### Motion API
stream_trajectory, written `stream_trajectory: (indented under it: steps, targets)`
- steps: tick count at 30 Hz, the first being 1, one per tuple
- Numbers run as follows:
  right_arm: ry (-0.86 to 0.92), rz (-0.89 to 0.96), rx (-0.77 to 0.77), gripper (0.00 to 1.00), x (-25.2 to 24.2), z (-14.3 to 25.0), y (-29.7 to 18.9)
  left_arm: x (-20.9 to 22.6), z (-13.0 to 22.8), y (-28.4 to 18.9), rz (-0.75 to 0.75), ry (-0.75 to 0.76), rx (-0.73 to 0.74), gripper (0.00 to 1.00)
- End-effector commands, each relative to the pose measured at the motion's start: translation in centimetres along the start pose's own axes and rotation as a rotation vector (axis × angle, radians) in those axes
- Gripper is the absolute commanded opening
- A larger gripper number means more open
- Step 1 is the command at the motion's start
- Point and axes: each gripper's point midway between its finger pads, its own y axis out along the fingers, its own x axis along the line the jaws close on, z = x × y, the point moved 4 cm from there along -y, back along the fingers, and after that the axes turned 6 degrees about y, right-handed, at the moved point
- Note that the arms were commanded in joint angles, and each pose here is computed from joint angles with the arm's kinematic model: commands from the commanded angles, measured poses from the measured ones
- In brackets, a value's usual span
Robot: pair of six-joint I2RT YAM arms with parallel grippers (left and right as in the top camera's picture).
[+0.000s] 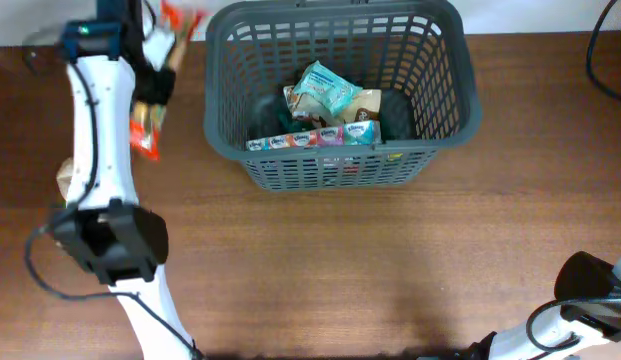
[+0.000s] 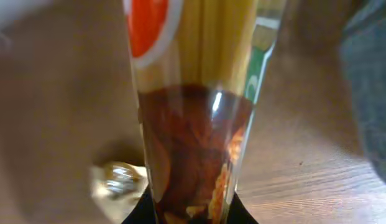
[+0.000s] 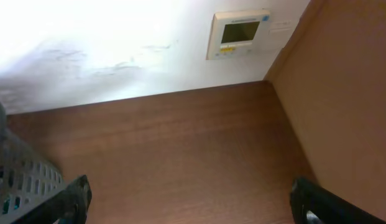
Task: Pack container
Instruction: 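Carry the spaghetti box into the basket and release it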
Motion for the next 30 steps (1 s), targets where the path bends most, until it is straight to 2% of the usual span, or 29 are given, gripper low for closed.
stream_trajectory:
  steps: [1,3,5,7,10,12,15,16,18,25,26,27,28,30]
  targets:
    - [0.011,-0.002,-0.001,0.99,-0.1,0.0,0.0,0.8,-2.2,-12.9,-0.173,0.163,-0.292,0.01]
    - [0.011,-0.002,-0.001,0.99,-0.1,0.0,0.0,-1.4,-3.3,-16.6,-0.211,0.356,-0.383,0.02]
    - [0.011,-0.002,-0.001,0.99,-0.1,0.0,0.0,-3.3,-3.9,-18.2,-0.225,0.485,-0.422,0.02]
    - [0.011,-0.002,-0.001,0.99,-0.1,0.0,0.0,-8.2,-5.2,-20.1,-0.228,0.759,-0.485,0.02]
    - [0.011,-0.002,-0.001,0.99,-0.1,0.0,0.0,-13.6,-6.4,-20.4,-0.161,1.033,-0.565,0.02]
    - [0.011,-0.002,-0.001,0.99,-0.1,0.0,0.0,-16.7,-6.9,-20.0,-0.089,1.159,-0.617,0.02]
    - [0.011,-0.002,-0.001,0.99,-0.1,0.0,0.0,-19.0,-8.1,-17.9,-0.03,1.196,-0.615,0.01]
    - [0.011,-0.002,-0.001,0.99,-0.1,0.0,0.0,-20.0,-9.3,-14.7,0.029,1.132,-0.572,0.01]
    - [0.011,-0.002,-0.001,0.99,-0.1,0.0,0.0,-20.8,-10.1,-12.1,0.072,1.084,-0.533,0.01]
    - [0.011,-0.002,-0.001,0.99,-0.1,0.0,0.0,-24.0,-10.7,-1.7,0.208,1.063,-0.356,0.01]
    - [0.011,-0.002,-0.001,0.99,-0.1,0.0,0.0,-24.3,-10.7,-0.7,0.222,1.045,-0.337,0.07]
    - [0.011,-0.002,-0.001,0.99,-0.1,0.0,0.0,-24.4,-10.7,-0.4,0.228,1.031,-0.328,0.21]
    - [0.011,-0.002,-0.001,0.99,-0.1,0.0,0.0,-24.3,-10.6,-0.3,0.227,1.022,-0.324,0.25]
    - [0.011,-0.002,-0.001,0.99,-0.1,0.0,0.0,-23.6,-10.7,-0.7,0.182,0.98,-0.303,0.41]
